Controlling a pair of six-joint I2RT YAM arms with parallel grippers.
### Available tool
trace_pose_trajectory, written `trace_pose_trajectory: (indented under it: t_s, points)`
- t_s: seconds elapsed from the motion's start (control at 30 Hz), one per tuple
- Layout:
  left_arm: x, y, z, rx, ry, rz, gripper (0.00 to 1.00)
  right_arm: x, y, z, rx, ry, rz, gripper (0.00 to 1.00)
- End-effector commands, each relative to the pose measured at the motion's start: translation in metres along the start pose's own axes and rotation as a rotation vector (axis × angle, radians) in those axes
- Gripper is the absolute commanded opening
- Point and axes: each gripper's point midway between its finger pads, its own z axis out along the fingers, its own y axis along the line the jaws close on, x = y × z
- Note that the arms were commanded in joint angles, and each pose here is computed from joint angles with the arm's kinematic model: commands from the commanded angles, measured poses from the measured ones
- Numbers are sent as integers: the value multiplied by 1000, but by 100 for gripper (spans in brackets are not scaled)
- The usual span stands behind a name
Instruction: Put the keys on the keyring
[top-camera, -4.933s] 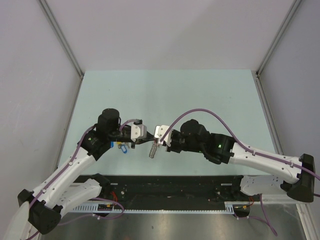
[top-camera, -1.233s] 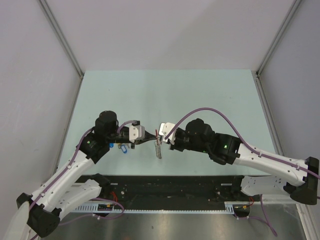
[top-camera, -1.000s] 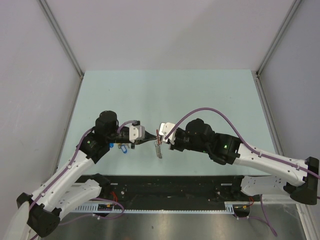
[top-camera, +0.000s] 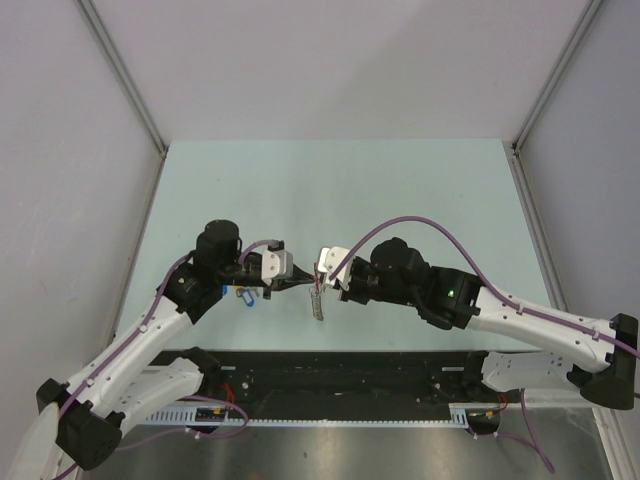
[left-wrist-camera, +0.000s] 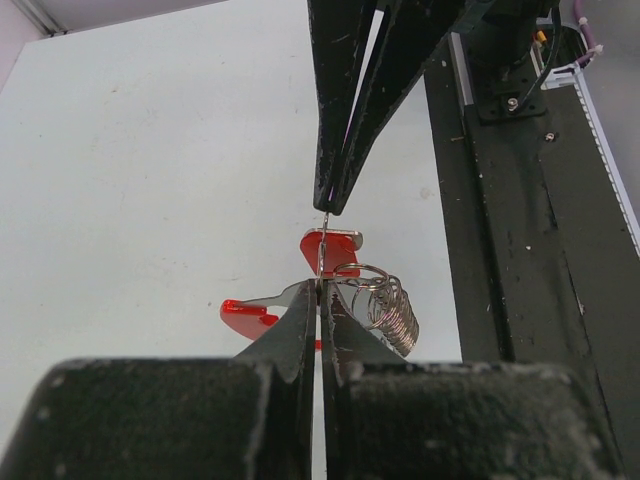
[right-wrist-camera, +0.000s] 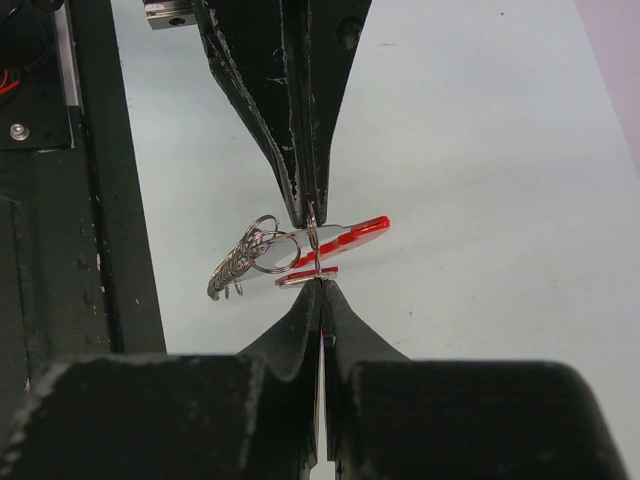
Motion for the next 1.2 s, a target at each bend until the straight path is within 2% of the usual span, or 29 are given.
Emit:
trace_pose_trajectory:
  t_s: [0.0, 0.87, 1.17]
  points:
    - [-22, -2, -1, 32, -54, 61, 0, -26, -1, 0, 3, -91, 14, 0]
    - [-25, -5, -1, 45, -61, 60, 0, -19, -1, 7, 8, -61, 0, 0]
    - [-27, 19, -22, -202, -9, 36, 0, 18, -19, 6, 99, 51, 95, 0]
